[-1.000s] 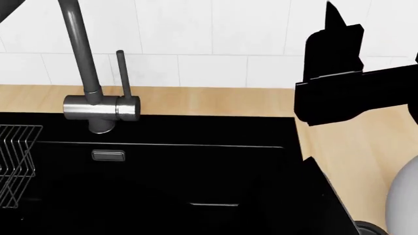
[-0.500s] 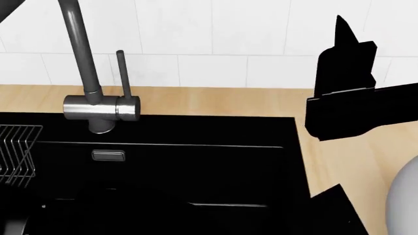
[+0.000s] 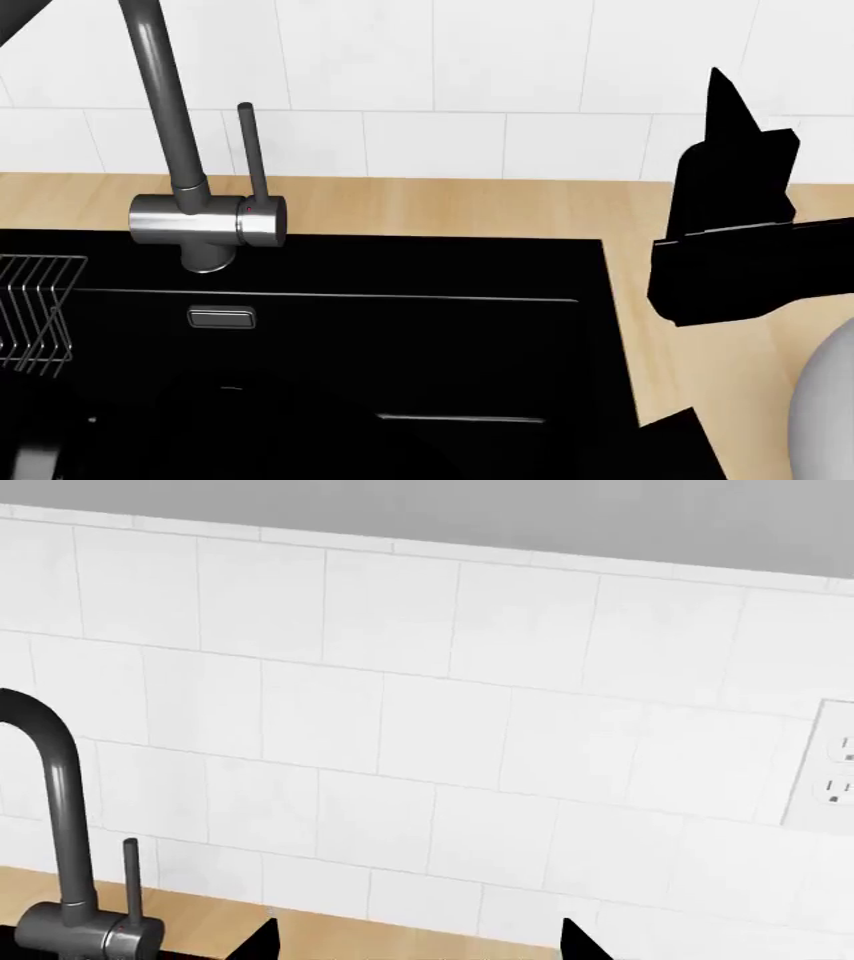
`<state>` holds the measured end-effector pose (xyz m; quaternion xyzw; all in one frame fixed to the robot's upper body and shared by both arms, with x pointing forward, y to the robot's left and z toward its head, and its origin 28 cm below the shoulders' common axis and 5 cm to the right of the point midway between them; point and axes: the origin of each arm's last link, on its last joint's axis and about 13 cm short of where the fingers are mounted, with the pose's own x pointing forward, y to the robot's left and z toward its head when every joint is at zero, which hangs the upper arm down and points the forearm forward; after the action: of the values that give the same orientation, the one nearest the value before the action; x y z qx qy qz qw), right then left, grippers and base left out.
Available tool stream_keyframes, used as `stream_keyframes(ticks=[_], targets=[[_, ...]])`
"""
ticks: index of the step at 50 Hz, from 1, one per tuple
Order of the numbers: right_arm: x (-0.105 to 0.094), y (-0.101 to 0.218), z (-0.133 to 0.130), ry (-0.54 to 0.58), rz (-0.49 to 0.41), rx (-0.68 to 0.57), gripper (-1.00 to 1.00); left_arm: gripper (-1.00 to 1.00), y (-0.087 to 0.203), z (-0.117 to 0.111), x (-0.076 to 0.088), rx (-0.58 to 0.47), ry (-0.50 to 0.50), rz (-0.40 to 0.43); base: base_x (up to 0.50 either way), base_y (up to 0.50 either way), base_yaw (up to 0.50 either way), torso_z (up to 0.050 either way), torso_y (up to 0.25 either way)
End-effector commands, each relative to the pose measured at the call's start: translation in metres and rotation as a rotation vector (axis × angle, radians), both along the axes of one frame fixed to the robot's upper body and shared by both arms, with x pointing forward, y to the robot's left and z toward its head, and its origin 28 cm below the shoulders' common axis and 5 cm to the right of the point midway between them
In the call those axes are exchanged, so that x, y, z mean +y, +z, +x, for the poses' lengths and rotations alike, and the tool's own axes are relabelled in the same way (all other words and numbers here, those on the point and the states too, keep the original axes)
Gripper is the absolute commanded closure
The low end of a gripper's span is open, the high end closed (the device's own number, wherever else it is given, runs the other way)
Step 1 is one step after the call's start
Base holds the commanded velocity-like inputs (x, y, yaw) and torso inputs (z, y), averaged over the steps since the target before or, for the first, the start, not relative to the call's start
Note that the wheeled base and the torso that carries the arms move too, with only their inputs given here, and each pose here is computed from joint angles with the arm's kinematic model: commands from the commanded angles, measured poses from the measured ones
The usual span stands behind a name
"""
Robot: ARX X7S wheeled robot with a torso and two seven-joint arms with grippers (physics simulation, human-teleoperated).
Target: Pick the cup and bowl from the sink and place them on the counter for drying.
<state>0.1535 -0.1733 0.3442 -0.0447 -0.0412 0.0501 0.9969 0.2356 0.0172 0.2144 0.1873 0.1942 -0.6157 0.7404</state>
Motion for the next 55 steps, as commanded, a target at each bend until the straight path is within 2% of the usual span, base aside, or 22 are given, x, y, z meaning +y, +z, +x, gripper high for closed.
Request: stream_keyframes(ticks=[1, 6, 7, 10, 12, 14, 18, 20, 23, 27, 31, 55], targets=[[-0.001, 0.0, -0.003, 0.009, 0.0, -0.007, -1.0, 1.0, 0.005, -0.003, -0.001, 0.005, -0.036, 0.005, 0.0, 0.0, 0.0, 0.0, 0.0], [-0.001, -0.002, -0.001, 0.017, 0.005, -0.017, -1.0, 1.0, 0.007, -0.003, -0.002, 0.002, -0.032, 0.0, 0.0, 0.0, 0.0, 0.0, 0.0], [-0.001, -0.003, -0.001, 0.004, -0.021, 0.014, -1.0, 1.0, 0.007, -0.003, -0.002, 0.002, -0.03, -0.004, 0.0, 0.0, 0.0, 0.0, 0.0], [-0.001, -0.002, -0.001, 0.015, -0.009, -0.003, -1.0, 1.0, 0.01, 0.001, -0.005, 0.019, -0.003, -0.061, 0.0, 0.0, 0.0, 0.0, 0.0], [-0.001, -0.001, -0.001, 0.016, -0.012, -0.001, -1.0, 1.0, 0.015, 0.002, -0.004, 0.008, -0.003, -0.052, 0.0, 0.0, 0.0, 0.0, 0.0], [-0.001, -0.001, -0.001, 0.017, -0.014, 0.001, -1.0, 1.0, 0.022, 0.001, -0.006, 0.007, 0.005, -0.078, 0.0, 0.0, 0.0, 0.0, 0.0], [0.0, 0.0, 0.0, 0.019, -0.017, 0.001, -1.0, 1.0, 0.033, 0.0, -0.011, -0.043, -0.004, -0.184, 0.0, 0.0, 0.0, 0.0, 0.0], [0.0, 0.001, 0.0, 0.02, -0.019, 0.002, -1.0, 1.0, 0.041, -0.001, -0.012, -0.024, 0.001, -0.212, 0.0, 0.0, 0.0, 0.0, 0.0], [0.0, 0.005, -0.001, 0.015, -0.019, -0.004, -1.0, 1.0, 0.047, -0.003, -0.012, -0.037, -0.006, -0.215, 0.0, 0.0, 0.0, 0.0, 0.003], [0.0, 0.003, -0.002, 0.014, -0.02, 0.003, -1.0, 1.0, 0.044, -0.006, -0.01, -0.024, 0.006, -0.174, 0.0, 0.0, 0.0, 0.0, 0.0], [-0.001, 0.003, -0.002, 0.01, -0.018, 0.004, -1.0, 1.0, 0.042, -0.01, -0.01, -0.018, -0.021, -0.172, 0.0, 0.0, 0.0, 0.0, 0.0], [0.0, -0.001, -0.002, 0.022, -0.035, 0.005, -1.0, 1.0, 0.037, -0.016, -0.008, -0.025, -0.031, -0.131, 0.0, 0.0, 0.0, 0.0, -0.043]])
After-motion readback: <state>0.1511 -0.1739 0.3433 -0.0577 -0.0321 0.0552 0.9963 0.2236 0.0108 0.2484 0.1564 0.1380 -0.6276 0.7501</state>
